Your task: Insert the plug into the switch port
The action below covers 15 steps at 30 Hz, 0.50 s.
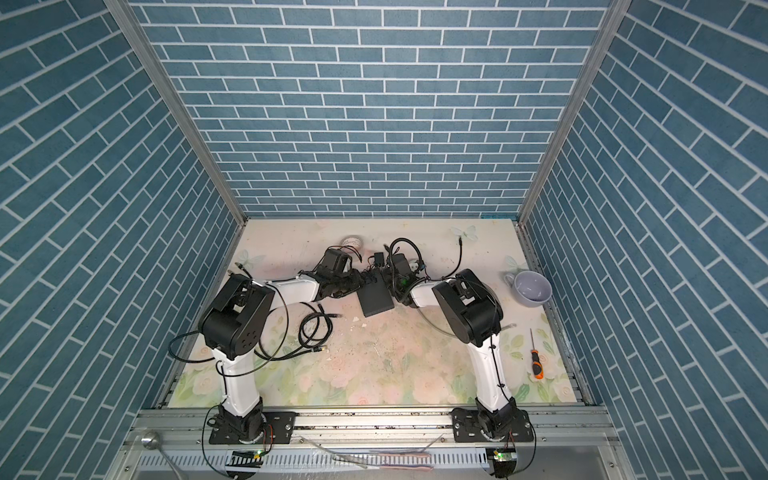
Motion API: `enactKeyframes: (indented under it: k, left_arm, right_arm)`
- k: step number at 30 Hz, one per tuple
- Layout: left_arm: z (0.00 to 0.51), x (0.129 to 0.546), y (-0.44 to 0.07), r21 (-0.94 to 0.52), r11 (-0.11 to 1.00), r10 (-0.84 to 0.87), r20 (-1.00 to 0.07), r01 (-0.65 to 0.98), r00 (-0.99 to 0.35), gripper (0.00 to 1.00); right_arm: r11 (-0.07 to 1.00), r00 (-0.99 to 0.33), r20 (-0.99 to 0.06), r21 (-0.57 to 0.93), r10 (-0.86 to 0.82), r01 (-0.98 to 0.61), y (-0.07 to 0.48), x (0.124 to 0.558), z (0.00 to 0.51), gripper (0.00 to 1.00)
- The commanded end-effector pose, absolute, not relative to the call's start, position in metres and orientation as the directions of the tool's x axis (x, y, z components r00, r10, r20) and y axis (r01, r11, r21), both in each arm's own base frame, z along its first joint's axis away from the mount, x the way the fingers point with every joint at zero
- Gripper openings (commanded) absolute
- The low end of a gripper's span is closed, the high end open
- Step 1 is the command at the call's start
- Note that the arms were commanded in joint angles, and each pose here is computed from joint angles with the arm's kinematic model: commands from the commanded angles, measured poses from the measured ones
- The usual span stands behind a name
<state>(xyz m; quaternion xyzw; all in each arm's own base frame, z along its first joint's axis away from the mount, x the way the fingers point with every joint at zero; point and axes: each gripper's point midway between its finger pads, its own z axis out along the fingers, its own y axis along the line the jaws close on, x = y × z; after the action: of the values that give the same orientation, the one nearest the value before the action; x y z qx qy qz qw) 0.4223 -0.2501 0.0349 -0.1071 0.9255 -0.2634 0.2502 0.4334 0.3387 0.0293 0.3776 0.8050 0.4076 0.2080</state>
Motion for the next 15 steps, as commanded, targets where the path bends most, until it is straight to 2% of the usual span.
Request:
enactKeyframes:
  k: [1, 5, 8, 15]
  left_arm:
    - [0.045, 0.406, -0.284, -0.615, 0.788, -0.262, -0.4, 0.045, -0.878, 0.48]
    - [0.048, 0.407, -0.265, -0.576, 0.818, -0.296, -0.418, -0.002, -0.859, 0.5]
    - [0.05, 0.407, -0.256, -0.56, 0.828, -0.317, -0.426, -0.029, -0.847, 0.51]
    - [0.057, 0.406, -0.244, -0.534, 0.843, -0.342, -0.445, -0.061, -0.828, 0.53]
  right_arm:
    - [0.495, -0.893, 0.147, 0.788, 0.425, 0.366, 0.426, 0.323, 0.022, 0.21]
    - [0.511, -0.884, 0.129, 0.775, 0.45, 0.373, 0.409, 0.329, 0.022, 0.34]
    - [0.527, -0.879, 0.101, 0.766, 0.466, 0.368, 0.393, 0.334, 0.024, 0.4]
    - [0.62, -0.886, -0.007, 0.717, 0.464, 0.319, 0.354, 0.332, 0.039, 0.45]
